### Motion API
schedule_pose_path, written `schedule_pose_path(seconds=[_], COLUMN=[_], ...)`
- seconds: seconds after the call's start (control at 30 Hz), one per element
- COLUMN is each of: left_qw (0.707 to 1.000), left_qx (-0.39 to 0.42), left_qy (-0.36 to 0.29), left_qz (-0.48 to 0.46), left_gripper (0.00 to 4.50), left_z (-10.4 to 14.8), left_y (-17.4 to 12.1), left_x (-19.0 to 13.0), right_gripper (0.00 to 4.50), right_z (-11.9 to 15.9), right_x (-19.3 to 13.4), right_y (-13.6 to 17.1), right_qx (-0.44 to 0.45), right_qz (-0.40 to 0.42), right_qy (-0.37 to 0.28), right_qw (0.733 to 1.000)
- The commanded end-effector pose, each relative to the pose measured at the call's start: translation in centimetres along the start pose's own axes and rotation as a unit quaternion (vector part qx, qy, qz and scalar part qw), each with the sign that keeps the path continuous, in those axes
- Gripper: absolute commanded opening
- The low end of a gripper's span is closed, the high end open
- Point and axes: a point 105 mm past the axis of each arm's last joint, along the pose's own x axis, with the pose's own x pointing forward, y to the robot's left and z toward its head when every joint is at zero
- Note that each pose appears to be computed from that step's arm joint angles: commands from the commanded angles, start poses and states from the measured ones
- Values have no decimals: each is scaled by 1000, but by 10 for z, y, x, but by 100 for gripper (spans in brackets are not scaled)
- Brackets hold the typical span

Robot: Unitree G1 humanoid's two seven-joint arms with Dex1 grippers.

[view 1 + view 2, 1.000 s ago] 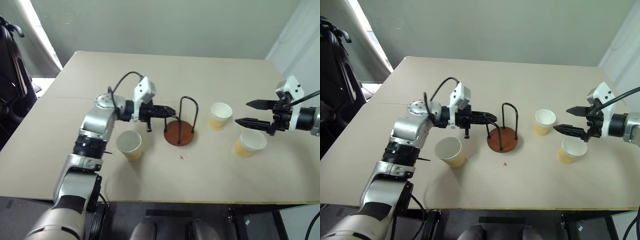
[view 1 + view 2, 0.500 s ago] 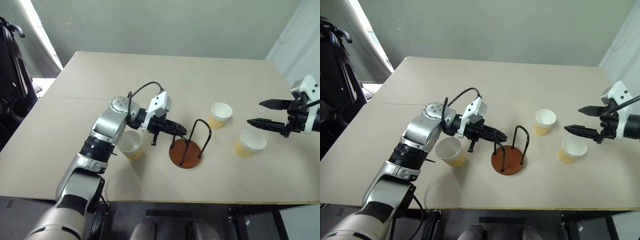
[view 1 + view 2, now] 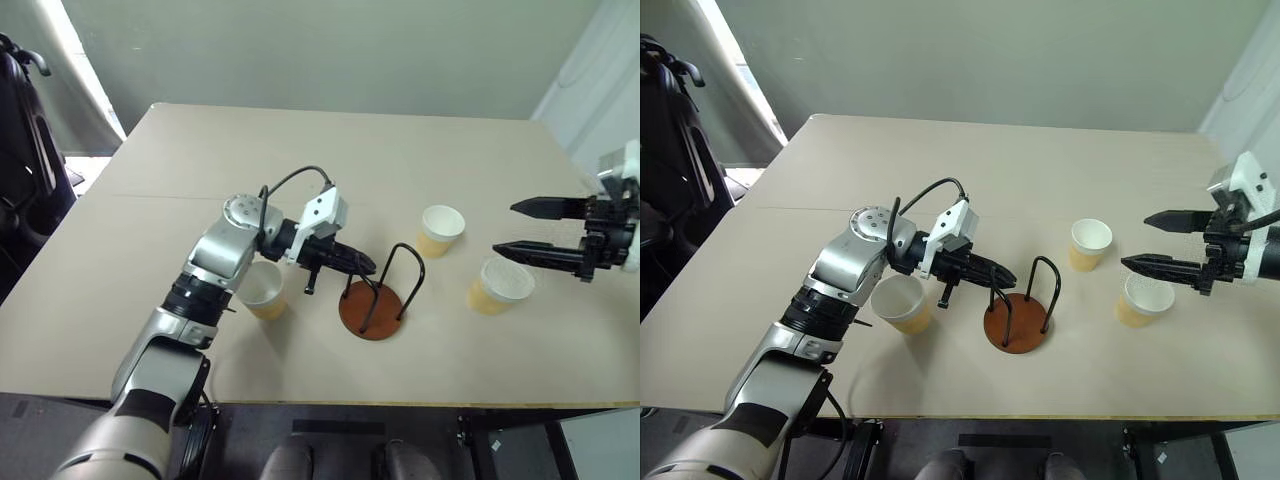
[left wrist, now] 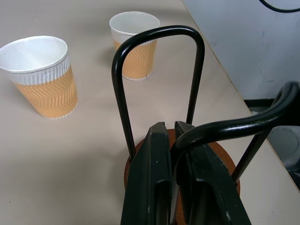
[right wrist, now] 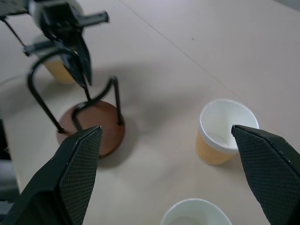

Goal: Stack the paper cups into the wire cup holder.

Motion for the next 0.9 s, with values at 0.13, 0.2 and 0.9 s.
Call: schedule_pose_path(seconds=[0.13, 0.2, 0.9], left_qw=[999, 999, 996], left_qx=[30, 35, 66], left_qy=[11, 19, 55], left_qz=[-16, -19, -36], left_gripper=[3, 3, 444], left_z=[3, 0, -8], left_y=[-5, -6, -7], left_x=[0, 1, -5], right_gripper=[450, 450, 450], right_z=[25, 25, 21], right_x=[-9, -8, -1], right_y=[18, 18, 15], right_qx=[-49, -51, -57], right_qz=[30, 31, 22], right_qy=[-7, -6, -8], right_qw=[998, 998, 998])
